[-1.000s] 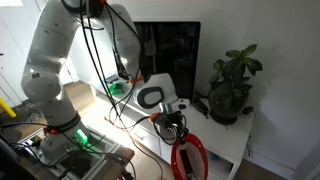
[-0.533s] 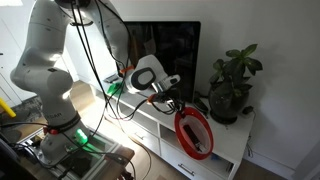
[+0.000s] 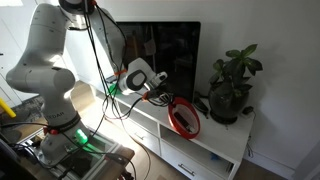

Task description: Put the orange hat on top of the tv stand and take the remote control out of it

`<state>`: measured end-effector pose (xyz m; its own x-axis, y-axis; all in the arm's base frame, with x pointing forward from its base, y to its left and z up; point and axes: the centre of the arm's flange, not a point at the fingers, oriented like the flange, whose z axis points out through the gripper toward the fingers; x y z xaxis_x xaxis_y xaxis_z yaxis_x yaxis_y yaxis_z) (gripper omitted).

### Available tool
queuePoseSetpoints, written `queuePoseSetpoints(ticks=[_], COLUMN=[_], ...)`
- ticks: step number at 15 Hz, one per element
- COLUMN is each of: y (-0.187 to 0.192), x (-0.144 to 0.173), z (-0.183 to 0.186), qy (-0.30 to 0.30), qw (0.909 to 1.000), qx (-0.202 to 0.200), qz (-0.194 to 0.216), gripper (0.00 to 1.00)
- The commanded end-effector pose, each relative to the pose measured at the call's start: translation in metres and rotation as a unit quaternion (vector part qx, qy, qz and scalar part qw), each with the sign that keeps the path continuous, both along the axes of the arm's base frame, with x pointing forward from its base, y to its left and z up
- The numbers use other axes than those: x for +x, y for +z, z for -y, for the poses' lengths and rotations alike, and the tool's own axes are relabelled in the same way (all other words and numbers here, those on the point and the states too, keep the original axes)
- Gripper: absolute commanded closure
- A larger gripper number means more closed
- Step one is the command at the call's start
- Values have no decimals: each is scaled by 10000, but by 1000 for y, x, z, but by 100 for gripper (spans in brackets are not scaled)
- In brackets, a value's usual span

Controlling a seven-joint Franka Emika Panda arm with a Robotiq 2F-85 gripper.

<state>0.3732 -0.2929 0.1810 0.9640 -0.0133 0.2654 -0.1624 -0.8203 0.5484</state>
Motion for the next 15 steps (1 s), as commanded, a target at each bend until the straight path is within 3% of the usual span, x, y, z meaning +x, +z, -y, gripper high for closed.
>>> queuePoseSetpoints(ticks=[1, 5, 8, 10, 15], y=[-17, -42, -55, -59, -65], x=[5, 18, 28, 33, 46], z=[-10, -23, -33, -36, -27], qy=[379, 669, 876, 998, 1100], qw=[9988, 9973, 9958, 9947, 9933], qx=[-244, -144, -13, 47, 256], qz=[211, 272, 269, 235, 259], gripper=[99, 98, 78, 53, 16])
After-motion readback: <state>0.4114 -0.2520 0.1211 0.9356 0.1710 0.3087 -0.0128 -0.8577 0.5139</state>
